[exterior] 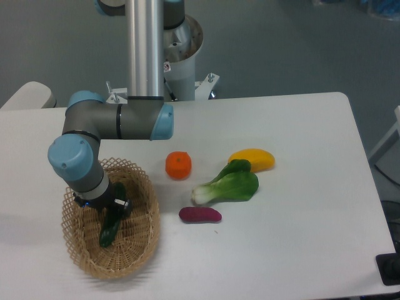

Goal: Pick up the cucumber from the basket
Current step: 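Lower the gripper onto the green cucumber and close on it, then lift the held cucumber up out of the basket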

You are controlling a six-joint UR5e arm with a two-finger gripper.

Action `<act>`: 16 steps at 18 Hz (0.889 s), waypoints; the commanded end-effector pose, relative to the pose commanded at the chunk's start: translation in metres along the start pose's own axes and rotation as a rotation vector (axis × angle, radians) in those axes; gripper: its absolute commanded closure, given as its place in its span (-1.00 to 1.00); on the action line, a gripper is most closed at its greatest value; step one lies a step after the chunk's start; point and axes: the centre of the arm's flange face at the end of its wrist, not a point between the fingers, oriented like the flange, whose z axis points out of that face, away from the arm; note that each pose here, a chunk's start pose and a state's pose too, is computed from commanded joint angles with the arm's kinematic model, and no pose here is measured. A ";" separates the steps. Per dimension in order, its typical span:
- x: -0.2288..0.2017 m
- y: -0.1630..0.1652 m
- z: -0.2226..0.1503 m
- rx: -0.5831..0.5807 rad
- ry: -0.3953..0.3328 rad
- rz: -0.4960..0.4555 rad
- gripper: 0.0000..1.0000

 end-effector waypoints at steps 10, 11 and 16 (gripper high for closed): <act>-0.017 -0.016 -0.060 0.096 -0.028 0.008 0.45; -0.023 -0.020 -0.079 0.128 -0.039 0.005 0.45; -0.063 -0.025 -0.131 0.147 -0.058 0.030 0.45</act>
